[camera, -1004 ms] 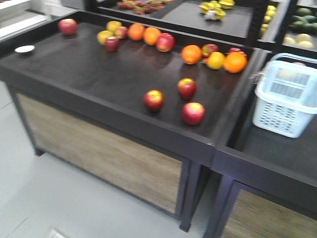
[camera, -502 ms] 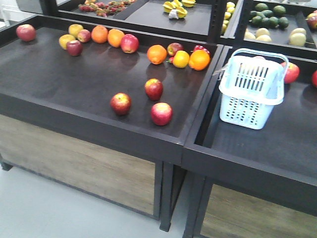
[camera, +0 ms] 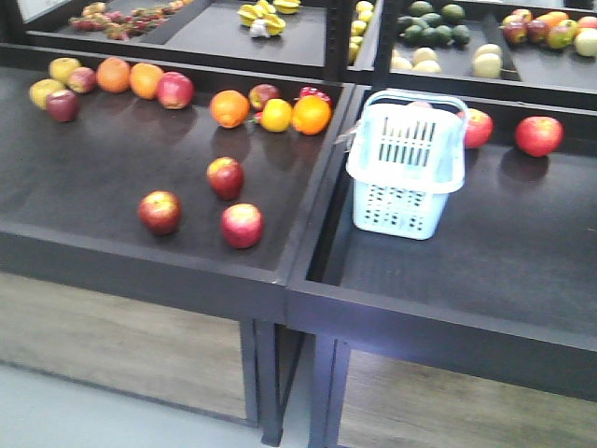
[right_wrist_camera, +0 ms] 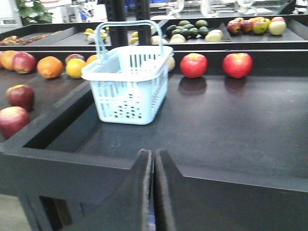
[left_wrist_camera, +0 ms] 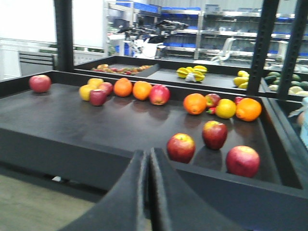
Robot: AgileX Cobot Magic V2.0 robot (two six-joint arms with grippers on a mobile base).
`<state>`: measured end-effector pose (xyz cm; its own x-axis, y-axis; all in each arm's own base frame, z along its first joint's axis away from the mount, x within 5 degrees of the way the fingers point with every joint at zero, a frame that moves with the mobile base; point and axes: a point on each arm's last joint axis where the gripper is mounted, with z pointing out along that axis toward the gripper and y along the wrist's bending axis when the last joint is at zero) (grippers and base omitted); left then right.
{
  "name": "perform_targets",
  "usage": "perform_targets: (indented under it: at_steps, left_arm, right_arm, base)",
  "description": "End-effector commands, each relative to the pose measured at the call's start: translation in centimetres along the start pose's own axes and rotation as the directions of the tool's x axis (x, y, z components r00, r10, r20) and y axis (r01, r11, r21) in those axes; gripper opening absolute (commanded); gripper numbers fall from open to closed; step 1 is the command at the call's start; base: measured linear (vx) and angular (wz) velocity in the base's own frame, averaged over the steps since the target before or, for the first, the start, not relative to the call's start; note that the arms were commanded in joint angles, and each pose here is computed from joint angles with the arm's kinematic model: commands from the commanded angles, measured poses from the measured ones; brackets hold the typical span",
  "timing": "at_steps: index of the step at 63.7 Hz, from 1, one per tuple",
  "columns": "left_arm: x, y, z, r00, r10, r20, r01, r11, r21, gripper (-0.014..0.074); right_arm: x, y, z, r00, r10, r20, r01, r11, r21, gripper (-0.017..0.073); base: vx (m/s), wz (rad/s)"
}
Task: Pick three apples into basket with both arms
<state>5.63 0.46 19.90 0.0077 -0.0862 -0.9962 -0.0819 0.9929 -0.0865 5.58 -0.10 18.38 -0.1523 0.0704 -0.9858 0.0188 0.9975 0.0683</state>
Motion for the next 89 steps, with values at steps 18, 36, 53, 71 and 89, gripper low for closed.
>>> perform_targets:
  at_steps: [18, 36, 53, 71, 89]
  left_arm:
    - [0.04, -0.01, -0.03, 0.998, -0.014, 0.066, 0.014, 1.0, 0.01, -0.0006]
    - [0.04, -0.01, -0.03, 0.998, -0.014, 0.066, 0.014, 1.0, 0.01, -0.0006]
    - [0.04, -0.01, -0.03, 0.998, -0.014, 0.066, 0.014, 1.0, 0.01, -0.0006]
    - [0.04, -0.01, -0.03, 0.998, -0.014, 0.066, 0.014, 1.0, 0.01, -0.0006]
    - [0.04, -0.01, -0.03, 0.998, -0.014, 0.066, 0.014, 1.0, 0.01, -0.0006]
  right_arm:
    - [-0.23, 0.01, 0.01, 0.998, -0.015, 0.066, 0.015, 1.0, 0.0, -0.0004]
    - [-0.23, 0.01, 0.01, 0.998, -0.015, 0.066, 0.015, 1.0, 0.0, -0.0004]
    - [-0.23, 0.01, 0.01, 0.998, -0.015, 0.066, 0.015, 1.0, 0.0, -0.0004]
    - [-0.23, 0.01, 0.01, 0.998, -0.015, 0.066, 0.015, 1.0, 0.0, -0.0004]
    - [-0.23, 0.01, 0.01, 0.998, -0.015, 0.066, 0.015, 1.0, 0.0, -0.0004]
  base:
    - [0.08, -0.19]
    - [0.09, -0.12]
    - [0.11, -0.05]
    - [0.11, -0.13]
    - [0.09, -0.11]
